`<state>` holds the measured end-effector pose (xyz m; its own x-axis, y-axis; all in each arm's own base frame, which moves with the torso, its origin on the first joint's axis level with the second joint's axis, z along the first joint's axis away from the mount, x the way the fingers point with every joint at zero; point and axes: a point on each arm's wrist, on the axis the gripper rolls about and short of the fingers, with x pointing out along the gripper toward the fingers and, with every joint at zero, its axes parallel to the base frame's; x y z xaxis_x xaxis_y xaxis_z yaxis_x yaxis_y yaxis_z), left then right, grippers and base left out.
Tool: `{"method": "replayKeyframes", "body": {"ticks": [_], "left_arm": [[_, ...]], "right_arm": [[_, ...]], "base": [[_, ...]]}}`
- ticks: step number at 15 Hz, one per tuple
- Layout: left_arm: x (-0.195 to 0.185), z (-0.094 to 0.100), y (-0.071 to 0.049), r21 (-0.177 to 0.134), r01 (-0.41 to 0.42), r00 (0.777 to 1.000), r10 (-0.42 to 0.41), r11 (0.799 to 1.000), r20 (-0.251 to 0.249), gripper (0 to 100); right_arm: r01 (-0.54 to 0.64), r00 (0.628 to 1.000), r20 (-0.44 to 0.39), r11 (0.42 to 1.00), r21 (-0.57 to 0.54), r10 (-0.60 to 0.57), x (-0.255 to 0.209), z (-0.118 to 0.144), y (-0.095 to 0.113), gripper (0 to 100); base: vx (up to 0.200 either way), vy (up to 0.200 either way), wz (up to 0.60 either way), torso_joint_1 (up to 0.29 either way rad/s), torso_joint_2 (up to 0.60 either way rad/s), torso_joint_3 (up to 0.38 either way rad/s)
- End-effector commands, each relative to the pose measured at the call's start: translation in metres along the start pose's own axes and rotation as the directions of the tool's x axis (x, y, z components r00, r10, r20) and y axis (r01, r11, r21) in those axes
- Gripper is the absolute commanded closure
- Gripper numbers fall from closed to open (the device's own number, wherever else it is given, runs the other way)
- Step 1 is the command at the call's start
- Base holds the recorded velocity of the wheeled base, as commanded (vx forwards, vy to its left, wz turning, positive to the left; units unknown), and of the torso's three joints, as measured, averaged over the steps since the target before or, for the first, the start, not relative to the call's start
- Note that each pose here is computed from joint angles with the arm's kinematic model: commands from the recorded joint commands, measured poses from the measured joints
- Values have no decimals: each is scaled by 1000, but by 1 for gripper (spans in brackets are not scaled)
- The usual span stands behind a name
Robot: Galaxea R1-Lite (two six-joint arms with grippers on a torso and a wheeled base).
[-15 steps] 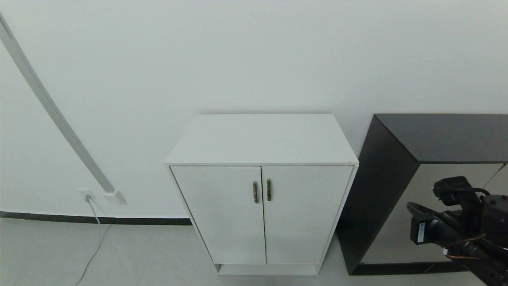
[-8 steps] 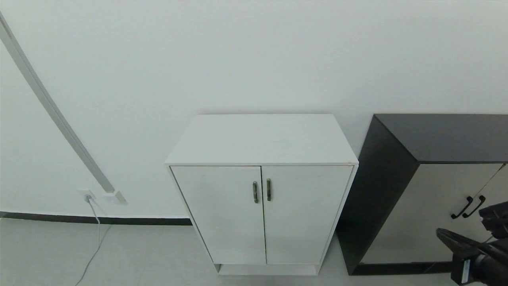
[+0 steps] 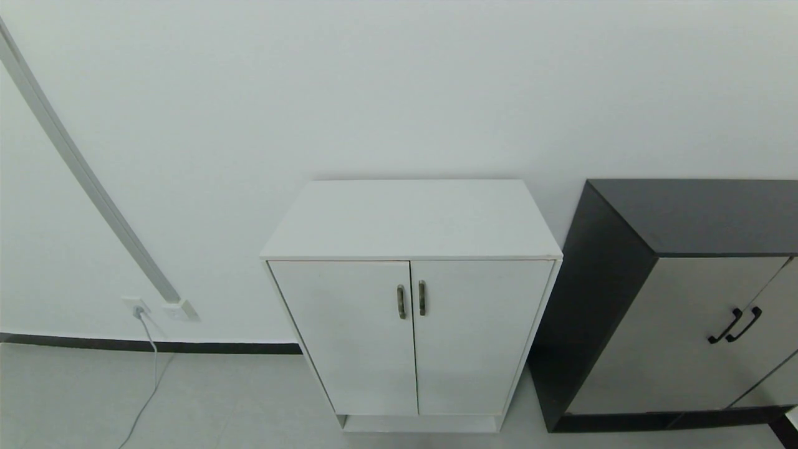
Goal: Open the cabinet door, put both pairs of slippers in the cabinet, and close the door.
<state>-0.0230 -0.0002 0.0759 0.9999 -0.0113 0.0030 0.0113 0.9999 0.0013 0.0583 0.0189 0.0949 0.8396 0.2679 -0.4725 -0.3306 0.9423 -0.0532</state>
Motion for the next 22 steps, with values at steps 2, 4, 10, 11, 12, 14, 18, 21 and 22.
{"method": "replayKeyframes", "body": {"ticks": [2,4,10,11,12,14,18,21,22], "left_arm": [[0,0,0,-1,-1,1000,1,1000,-1,100],[0,0,0,-1,-1,1000,1,1000,-1,100],[0,0,0,-1,-1,1000,1,1000,-1,100],[0,0,0,-1,1,1000,-1,1000,-1,100],[0,0,0,-1,-1,1000,1,1000,-1,100],[0,0,0,-1,-1,1000,1,1000,-1,100],[0,0,0,-1,1,1000,-1,1000,-1,100],[0,0,0,-3,-1,1000,1,1000,-1,100],[0,0,0,-3,-1,1000,1,1000,-1,100]], "right_arm": [[-26,999,41,1000,-10,26,-16,-12,1,100],[-37,999,32,999,-13,38,-21,-19,2,100],[-145,989,24,989,-42,146,-34,-37,5,100],[-128,990,58,991,-38,130,-36,-38,4,100],[-100,991,88,995,-24,102,-38,-39,4,100],[-40,989,146,999,12,38,-42,-41,4,100],[99,955,272,991,86,-119,-52,-46,5,100],[149,930,322,982,114,-178,-56,-48,7,100],[167,911,361,979,120,-200,-58,-50,8,100]], "base": [[0,0,0,0,0,0],[0,0,0,0,0,0],[0,0,0,0,0,0],[0,0,0,0,0,0],[0,0,0,0,0,0],[0,0,0,0,0,0],[0,0,0,0,0,0],[0,0,0,0,0,0],[0,0,0,0,0,0]]}}
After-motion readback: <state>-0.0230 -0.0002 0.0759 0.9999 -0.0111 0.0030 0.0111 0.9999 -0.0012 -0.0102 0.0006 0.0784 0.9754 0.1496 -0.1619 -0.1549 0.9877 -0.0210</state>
